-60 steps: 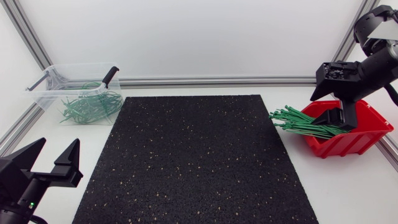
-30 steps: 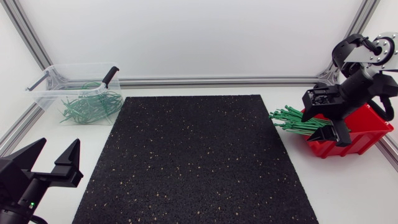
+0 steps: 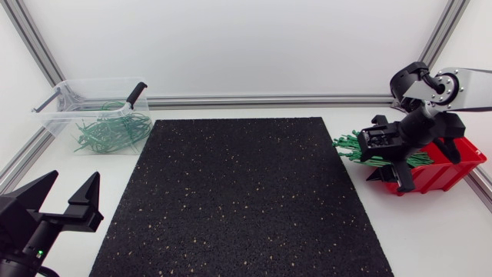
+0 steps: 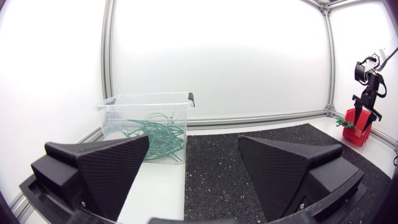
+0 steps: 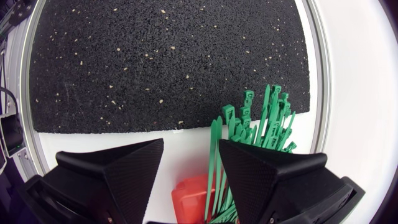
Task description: Take a green cable tie from the red box, thread the tail through the head to close it, then place it in the transparent bin on the left.
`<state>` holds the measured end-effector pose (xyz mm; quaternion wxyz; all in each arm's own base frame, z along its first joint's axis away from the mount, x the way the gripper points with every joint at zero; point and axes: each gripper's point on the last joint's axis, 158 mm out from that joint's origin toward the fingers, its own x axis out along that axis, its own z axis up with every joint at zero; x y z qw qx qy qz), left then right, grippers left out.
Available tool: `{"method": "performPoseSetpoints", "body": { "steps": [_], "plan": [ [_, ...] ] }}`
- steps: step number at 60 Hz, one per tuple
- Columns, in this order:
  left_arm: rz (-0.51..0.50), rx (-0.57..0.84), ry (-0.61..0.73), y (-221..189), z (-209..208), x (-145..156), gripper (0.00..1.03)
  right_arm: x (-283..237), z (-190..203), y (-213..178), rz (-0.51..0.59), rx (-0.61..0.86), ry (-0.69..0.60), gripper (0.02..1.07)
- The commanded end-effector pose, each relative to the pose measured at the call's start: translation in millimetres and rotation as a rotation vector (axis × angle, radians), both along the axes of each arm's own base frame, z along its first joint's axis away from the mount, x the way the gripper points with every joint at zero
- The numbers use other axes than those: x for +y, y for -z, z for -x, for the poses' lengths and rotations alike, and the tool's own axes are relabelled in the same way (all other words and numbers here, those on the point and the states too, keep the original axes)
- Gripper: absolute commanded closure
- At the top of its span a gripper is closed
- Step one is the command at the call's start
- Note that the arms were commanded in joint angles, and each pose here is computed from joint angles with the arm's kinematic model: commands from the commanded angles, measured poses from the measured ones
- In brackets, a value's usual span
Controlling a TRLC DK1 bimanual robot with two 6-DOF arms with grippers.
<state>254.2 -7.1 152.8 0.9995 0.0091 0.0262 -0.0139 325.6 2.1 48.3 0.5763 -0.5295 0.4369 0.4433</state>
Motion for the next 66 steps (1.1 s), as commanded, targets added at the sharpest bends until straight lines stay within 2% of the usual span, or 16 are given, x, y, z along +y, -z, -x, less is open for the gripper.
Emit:
{"method": "performPoseSetpoints", "body": {
  "steps": [1,5,12,16,41,47,53,59,66],
  "plan": [
    [0.025,0.079,0.004,28,0,-2,0.03,0,11,19,0.014,0.053,-0.015,0.41],
    [0.025,0.079,0.007,28,0,-3,0.03,-1,11,21,0.019,0.047,-0.017,0.45],
    [0.025,0.081,0.009,29,0,-3,0.03,-3,14,22,0.023,0.056,-0.016,0.46],
    [0.025,0.081,0.01,29,0,-3,0.03,-5,17,21,0.028,0.054,-0.02,0.52],
    [0.025,0.079,0.01,28,0,-3,0.03,-17,25,8,0.038,0.021,-0.026,0.53],
    [0.025,0.079,0.01,28,0,-3,0.03,-19,27,9,0.041,0.03,-0.031,0.64],
    [0.025,0.079,0.01,28,0,-3,0.03,-20,32,13,0.042,0.045,-0.04,0.66],
    [0.025,0.078,0.01,28,0,-3,0.03,-21,35,16,0.044,0.054,-0.047,0.76],
    [0.025,0.078,0.01,28,0,-3,0.03,-24,35,14,0.048,0.048,-0.047,0.77]
  ]
}}
